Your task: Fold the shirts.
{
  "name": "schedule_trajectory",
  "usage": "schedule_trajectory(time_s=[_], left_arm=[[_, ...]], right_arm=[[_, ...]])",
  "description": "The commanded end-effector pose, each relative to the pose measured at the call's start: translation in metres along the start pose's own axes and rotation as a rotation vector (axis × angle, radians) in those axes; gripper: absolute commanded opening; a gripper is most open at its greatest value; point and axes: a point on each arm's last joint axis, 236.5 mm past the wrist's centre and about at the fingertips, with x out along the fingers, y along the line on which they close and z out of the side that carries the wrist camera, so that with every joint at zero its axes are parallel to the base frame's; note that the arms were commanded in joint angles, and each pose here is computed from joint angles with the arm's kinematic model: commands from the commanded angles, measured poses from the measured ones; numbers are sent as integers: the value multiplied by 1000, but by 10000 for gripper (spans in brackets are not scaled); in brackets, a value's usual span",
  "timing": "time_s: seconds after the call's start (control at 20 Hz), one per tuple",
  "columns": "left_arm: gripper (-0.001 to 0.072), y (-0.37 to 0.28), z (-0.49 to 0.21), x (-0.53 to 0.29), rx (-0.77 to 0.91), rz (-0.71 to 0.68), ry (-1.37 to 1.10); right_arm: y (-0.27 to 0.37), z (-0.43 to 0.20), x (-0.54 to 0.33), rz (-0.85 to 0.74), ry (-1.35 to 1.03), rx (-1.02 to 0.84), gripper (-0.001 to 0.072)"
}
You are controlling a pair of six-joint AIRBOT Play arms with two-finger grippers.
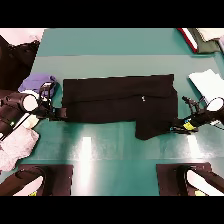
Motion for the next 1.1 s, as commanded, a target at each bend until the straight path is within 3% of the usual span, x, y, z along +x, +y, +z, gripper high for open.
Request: schedule_trajectory(time_s=[0.0,0.15,0.35,0.75,1.05], left_arm=[[32,1,-4,-1,1,4,18],[32,1,-5,-1,0,4,18],[32,1,-5,-1,-1,4,22],[30,-3,-18,-63,30,-28,-68],[31,-30,-64,-113,93,-126,-90]], right_arm=[[4,17,8,36,-74,32,439],[4,22,8,34,-96,33,427],[3,29,7,31,-128,9,23],[17,-25,-55,-8,-195,-108,20],[33,-50,-91,21,-338,-59,19]])
